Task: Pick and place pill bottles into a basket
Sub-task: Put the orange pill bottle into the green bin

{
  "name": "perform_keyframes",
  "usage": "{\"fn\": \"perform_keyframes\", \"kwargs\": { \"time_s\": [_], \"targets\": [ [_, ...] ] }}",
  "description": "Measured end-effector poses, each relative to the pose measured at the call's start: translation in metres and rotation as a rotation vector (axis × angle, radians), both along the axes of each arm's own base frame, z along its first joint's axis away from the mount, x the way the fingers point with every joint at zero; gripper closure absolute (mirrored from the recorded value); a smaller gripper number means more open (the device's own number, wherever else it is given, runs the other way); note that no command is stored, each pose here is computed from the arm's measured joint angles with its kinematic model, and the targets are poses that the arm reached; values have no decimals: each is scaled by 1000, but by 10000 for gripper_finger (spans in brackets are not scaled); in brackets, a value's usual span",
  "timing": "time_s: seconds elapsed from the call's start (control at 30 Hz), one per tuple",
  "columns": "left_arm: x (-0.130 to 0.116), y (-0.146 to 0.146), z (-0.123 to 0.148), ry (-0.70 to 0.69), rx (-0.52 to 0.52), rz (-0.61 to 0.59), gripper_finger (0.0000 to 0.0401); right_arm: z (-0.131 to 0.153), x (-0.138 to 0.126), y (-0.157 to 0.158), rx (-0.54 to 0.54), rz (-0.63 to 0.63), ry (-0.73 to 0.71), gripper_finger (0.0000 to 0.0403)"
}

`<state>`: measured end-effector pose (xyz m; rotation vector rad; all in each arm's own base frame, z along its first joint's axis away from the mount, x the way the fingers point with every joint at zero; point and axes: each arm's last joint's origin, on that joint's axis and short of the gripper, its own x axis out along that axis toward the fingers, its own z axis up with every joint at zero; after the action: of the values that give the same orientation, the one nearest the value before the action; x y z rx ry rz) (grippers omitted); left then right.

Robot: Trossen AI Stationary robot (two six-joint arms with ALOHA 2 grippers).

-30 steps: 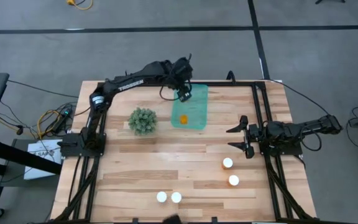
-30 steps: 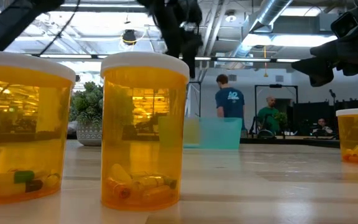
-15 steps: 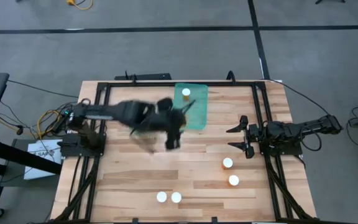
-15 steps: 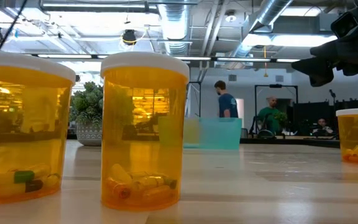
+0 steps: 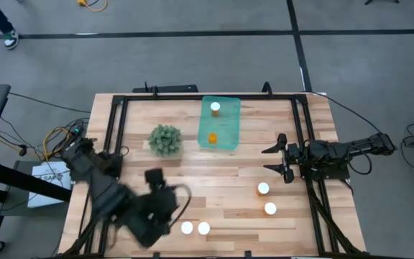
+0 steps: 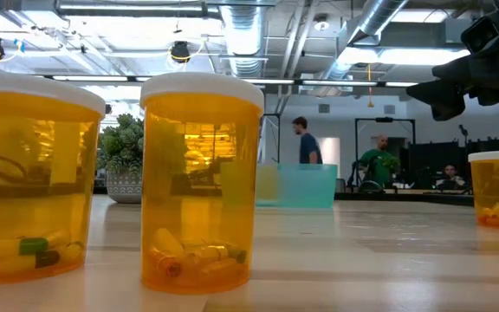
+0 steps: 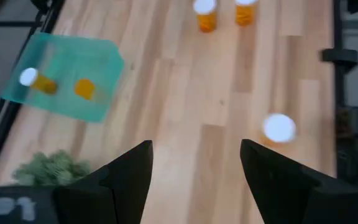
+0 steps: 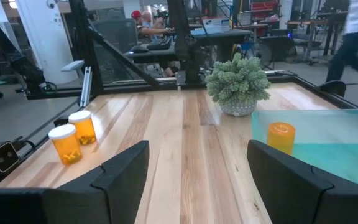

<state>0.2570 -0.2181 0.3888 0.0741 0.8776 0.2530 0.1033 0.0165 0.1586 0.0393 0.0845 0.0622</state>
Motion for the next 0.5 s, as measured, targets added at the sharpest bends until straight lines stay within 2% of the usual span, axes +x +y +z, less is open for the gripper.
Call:
{"fn": "perform_keyframes", "kwargs": {
  "time_s": [0.23,0.5],
  "targets": [
    [-43,-49,-53,44,-34,2,168,0,0,0,0,0,1,137],
    [-72,-74,-124,145,-89,-40,168,0,0,0,0,0,0,137]
  ]
}}
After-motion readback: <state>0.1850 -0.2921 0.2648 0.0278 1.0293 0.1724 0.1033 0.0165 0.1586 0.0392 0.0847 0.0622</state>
